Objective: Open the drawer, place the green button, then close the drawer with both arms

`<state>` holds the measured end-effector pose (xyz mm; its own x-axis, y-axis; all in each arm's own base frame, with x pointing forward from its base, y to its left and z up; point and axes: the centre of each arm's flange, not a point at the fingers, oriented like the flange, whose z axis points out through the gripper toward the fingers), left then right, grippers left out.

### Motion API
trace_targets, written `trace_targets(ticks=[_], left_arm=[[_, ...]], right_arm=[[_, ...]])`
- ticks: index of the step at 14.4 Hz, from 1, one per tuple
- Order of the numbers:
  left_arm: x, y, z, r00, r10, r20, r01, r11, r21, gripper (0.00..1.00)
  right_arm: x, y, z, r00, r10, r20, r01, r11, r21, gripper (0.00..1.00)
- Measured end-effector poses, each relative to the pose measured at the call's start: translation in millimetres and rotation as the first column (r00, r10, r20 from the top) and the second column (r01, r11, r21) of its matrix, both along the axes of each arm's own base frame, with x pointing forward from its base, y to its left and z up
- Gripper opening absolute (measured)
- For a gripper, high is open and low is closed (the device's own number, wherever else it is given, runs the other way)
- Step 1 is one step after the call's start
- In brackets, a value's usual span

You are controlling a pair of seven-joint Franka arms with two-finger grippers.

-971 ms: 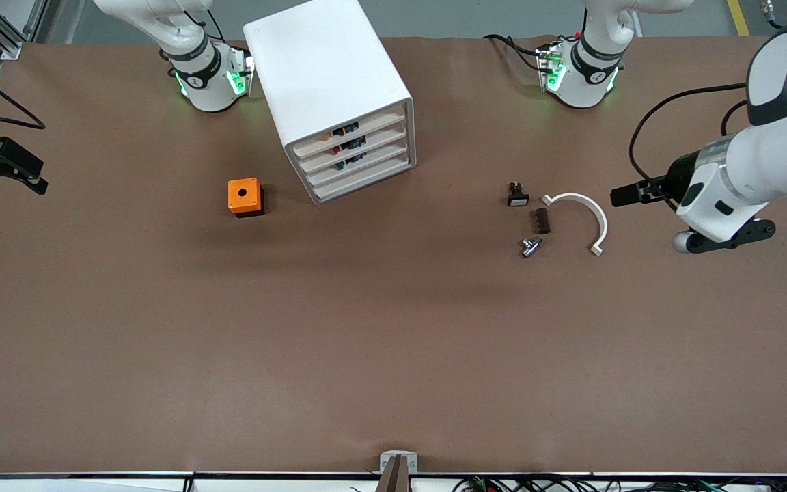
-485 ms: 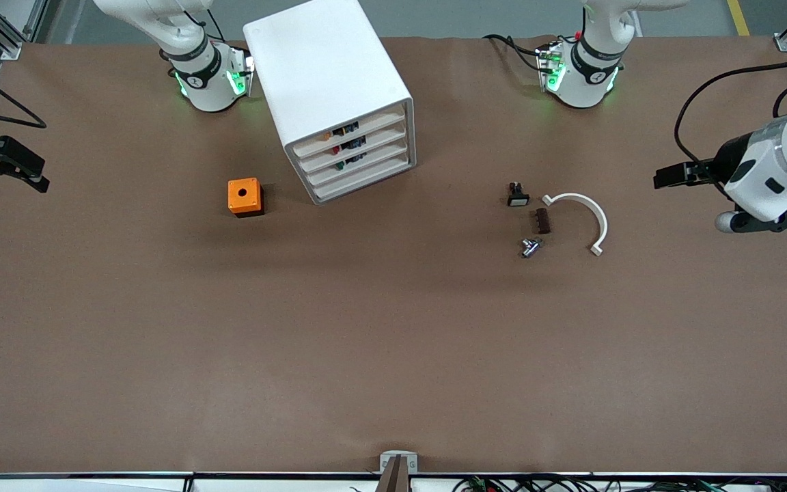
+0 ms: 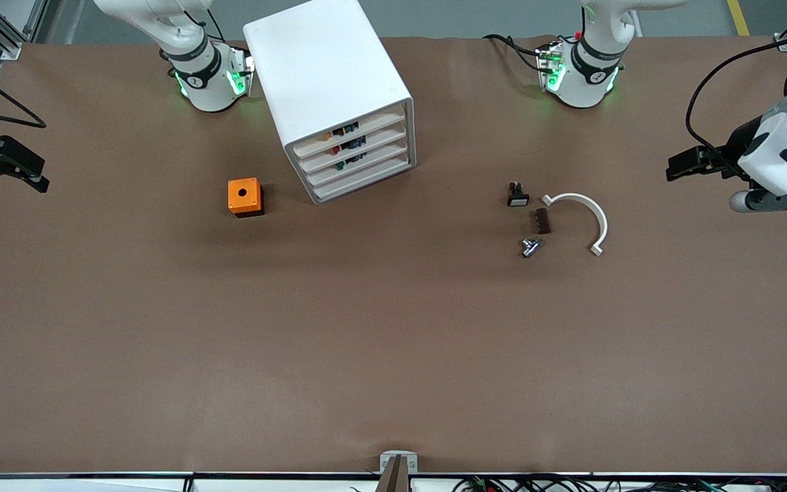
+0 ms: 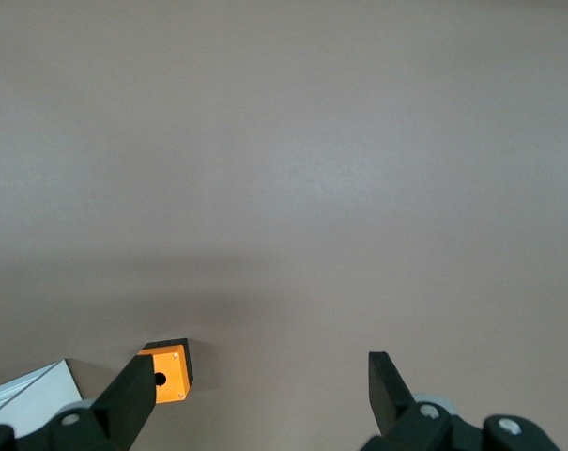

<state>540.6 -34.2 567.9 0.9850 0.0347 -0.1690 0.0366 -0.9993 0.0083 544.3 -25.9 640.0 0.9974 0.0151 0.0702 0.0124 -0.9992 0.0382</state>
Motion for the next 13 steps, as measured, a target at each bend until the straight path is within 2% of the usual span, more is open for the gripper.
trace_targets(ticks=[6,13], left_arm=[[-3,7,28,0.996,-0.003,0.084,0.003,1.0,0.001,1.0],[-10,7,44,0.996,-0.016,0.087,0.016,1.0,0.001,1.0]], right_arm=[[0,1,0,1.0,0.001,-0.002,-0.001,1.0,0.0,1.0],[0,0,0,1.0,0.0,0.0,0.0,1.0,0.0,1.0]])
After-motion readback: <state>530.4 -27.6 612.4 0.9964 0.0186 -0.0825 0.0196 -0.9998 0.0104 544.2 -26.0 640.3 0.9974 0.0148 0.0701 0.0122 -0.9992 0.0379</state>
